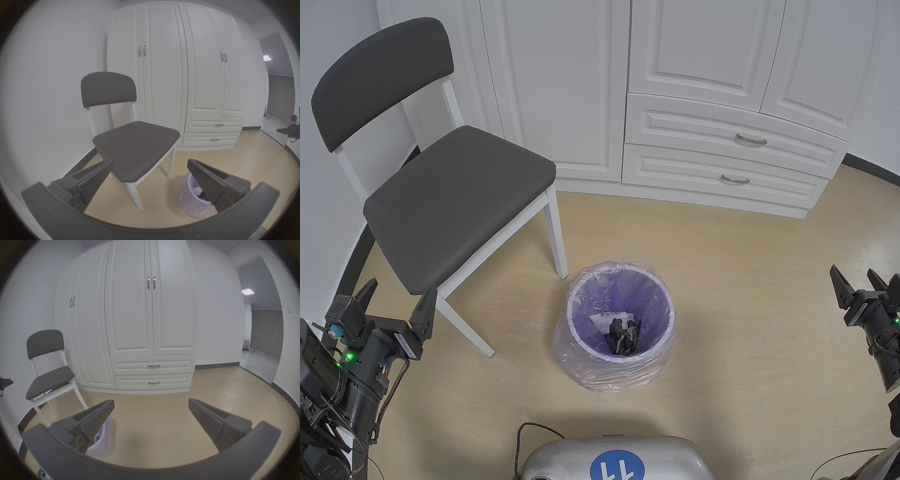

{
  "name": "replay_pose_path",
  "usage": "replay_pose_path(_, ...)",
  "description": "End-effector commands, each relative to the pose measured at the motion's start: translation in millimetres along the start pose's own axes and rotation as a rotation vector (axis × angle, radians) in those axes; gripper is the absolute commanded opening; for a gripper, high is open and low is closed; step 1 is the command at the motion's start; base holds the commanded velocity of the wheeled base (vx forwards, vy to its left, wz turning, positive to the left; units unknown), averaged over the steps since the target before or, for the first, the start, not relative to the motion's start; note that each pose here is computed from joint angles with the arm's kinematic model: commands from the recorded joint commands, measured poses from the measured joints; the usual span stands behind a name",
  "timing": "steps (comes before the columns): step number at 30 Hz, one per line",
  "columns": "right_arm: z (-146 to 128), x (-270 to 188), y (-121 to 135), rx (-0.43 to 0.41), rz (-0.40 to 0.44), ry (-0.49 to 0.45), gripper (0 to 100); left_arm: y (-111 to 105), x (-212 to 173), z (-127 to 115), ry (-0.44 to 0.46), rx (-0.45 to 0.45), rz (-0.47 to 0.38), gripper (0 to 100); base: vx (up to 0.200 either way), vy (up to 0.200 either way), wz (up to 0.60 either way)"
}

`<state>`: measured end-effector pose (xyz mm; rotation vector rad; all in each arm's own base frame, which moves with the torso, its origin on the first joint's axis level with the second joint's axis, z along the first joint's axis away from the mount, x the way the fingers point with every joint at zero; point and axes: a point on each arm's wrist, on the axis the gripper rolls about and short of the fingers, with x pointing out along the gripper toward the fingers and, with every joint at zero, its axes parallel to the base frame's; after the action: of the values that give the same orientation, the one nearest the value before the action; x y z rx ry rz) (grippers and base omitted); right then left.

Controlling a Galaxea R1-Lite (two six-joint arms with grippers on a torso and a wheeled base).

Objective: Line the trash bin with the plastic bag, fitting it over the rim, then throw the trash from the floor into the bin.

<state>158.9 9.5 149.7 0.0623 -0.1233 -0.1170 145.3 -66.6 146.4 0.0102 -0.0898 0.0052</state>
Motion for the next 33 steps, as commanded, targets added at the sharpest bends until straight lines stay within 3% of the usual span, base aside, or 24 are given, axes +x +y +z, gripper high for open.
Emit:
replay_pose_path(1,21,-35,-6,0.016,0.018,-0.086,100,9,-16,13,-0.069,-0.041,0.049,100,0.0,0.0,0.0)
replay_pose_path(15,33,-110,-21,0.022,0.019,-0.131,100,34,-54,33,-0.157,-0.083,0.083,100,0.0,0.0,0.0)
replay_pose_path(28,18,-178,-37,0.029,0.024,-0.171,100,71,-113,31,-0.241,-0.028,0.26,100,0.0,0.0,0.0)
replay_pose_path(33,10,-188,-37,0.028,-0.031,-0.199,100,77,-138,18,-0.251,-0.002,0.29,100,0.0,0.0,0.0)
